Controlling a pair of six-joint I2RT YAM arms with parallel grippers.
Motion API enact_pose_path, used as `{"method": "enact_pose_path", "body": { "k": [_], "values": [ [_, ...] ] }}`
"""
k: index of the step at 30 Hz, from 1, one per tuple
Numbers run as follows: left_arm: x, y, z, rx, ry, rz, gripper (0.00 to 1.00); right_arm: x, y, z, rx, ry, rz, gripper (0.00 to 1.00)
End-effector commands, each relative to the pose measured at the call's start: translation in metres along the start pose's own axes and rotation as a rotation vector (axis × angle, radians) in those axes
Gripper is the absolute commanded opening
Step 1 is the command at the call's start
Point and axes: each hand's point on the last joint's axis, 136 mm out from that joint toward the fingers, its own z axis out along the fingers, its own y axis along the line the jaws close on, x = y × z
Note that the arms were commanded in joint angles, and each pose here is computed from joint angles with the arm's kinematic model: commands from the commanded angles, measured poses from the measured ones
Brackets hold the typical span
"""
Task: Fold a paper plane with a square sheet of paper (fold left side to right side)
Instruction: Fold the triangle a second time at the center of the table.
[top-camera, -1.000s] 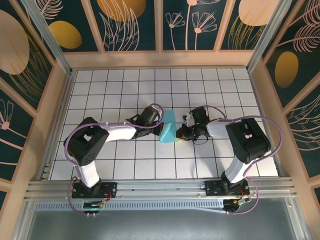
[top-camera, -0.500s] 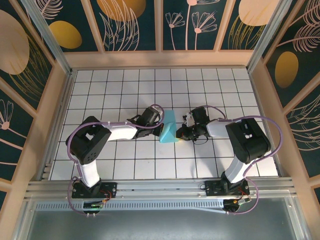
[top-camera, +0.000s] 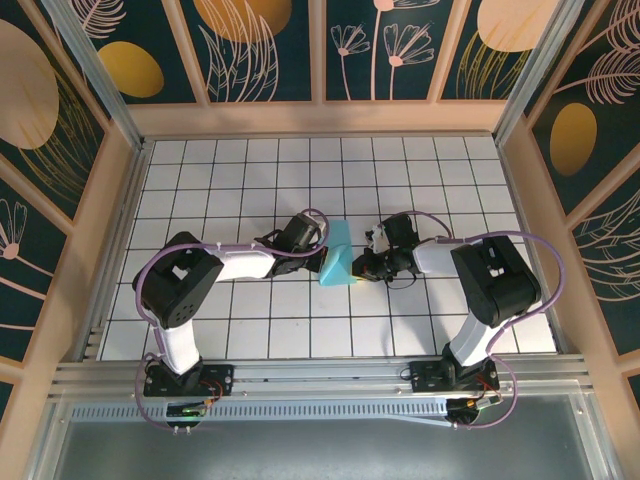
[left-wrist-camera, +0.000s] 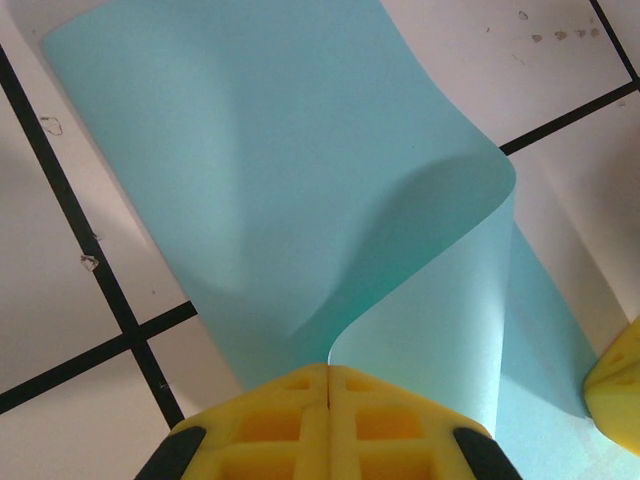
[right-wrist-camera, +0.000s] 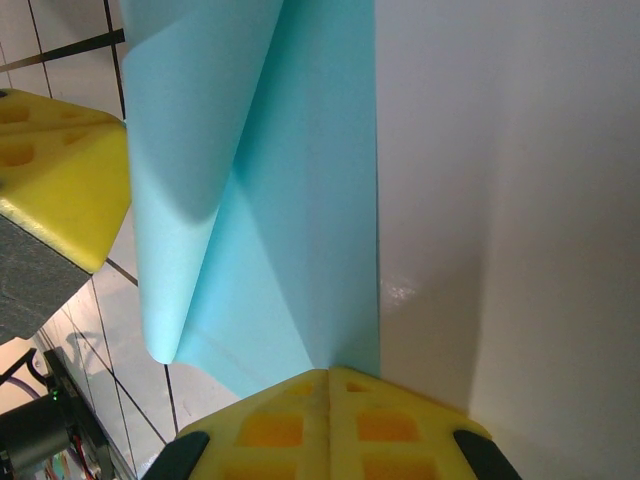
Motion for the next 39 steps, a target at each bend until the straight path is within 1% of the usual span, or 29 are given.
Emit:
{"method": "enact_pose_path", "body": {
  "k": [1, 24, 33, 39],
  "values": [
    [-0.011, 0.002, 0.002, -0.011, -0.020, 0.014, 0.00, 0.016, -0.029, 0.010, 0.106, 0.048, 0.038, 0.00],
    [0.003, 0.011, 0.009, -0.044, 0.023, 0.022, 0.00, 0.016, -0.027, 0.010, 0.099, 0.050, 0.036, 0.00],
    [0.012, 0.009, 0.016, -0.018, 0.044, 0.026, 0.00, 0.006, -0.006, 0.006, 0.027, 0.028, 0.014, 0.00],
    [0.019, 0.011, 0.018, -0.024, 0.064, 0.029, 0.00, -0.008, 0.023, -0.008, -0.075, -0.018, -0.011, 0.00]
  ]
}}
